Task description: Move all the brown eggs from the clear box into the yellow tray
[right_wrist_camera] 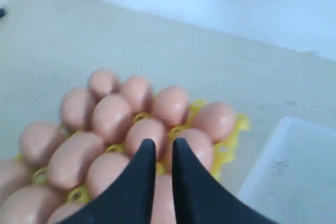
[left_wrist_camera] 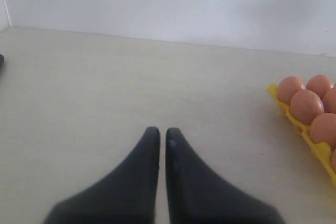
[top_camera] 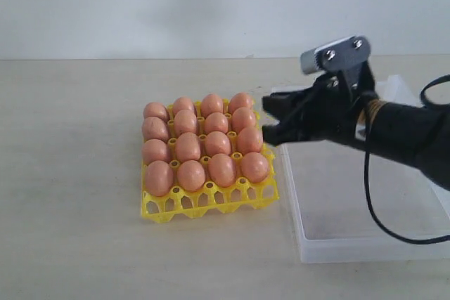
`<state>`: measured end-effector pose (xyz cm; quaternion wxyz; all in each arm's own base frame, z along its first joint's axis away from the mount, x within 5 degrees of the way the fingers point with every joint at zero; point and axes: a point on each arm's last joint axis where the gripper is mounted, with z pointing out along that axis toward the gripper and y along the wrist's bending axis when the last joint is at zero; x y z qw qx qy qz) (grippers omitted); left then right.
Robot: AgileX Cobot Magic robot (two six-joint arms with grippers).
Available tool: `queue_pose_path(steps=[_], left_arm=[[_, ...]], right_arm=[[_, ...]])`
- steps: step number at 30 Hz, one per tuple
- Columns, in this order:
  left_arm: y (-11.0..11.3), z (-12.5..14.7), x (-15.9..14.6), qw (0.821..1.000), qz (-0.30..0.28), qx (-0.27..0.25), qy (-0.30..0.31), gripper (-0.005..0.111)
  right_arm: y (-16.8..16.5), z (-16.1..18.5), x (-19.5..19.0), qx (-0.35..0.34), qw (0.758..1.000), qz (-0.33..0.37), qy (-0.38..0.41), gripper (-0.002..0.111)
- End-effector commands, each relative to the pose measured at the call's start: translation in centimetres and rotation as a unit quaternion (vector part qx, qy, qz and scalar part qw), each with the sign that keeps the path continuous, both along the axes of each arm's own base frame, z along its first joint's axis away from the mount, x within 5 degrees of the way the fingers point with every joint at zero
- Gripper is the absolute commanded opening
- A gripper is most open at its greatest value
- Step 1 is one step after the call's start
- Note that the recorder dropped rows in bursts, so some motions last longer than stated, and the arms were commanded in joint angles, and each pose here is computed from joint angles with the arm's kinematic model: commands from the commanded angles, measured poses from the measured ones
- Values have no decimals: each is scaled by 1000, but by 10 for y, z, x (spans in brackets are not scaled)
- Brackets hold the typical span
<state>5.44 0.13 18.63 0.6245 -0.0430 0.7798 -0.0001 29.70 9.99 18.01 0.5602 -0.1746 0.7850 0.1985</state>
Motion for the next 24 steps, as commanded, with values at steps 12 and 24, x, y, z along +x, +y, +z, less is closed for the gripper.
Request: queue_pose_path(steps=[12,24], left_arm=[[0,-1,0,1000,0,2,0,4],[0,-1,0,1000,0,2,0,4]], right_arm=[[-94,140,-67,-39,939,-311,-140,0],[-87,159,-138,-77,956,-226,-170,0]])
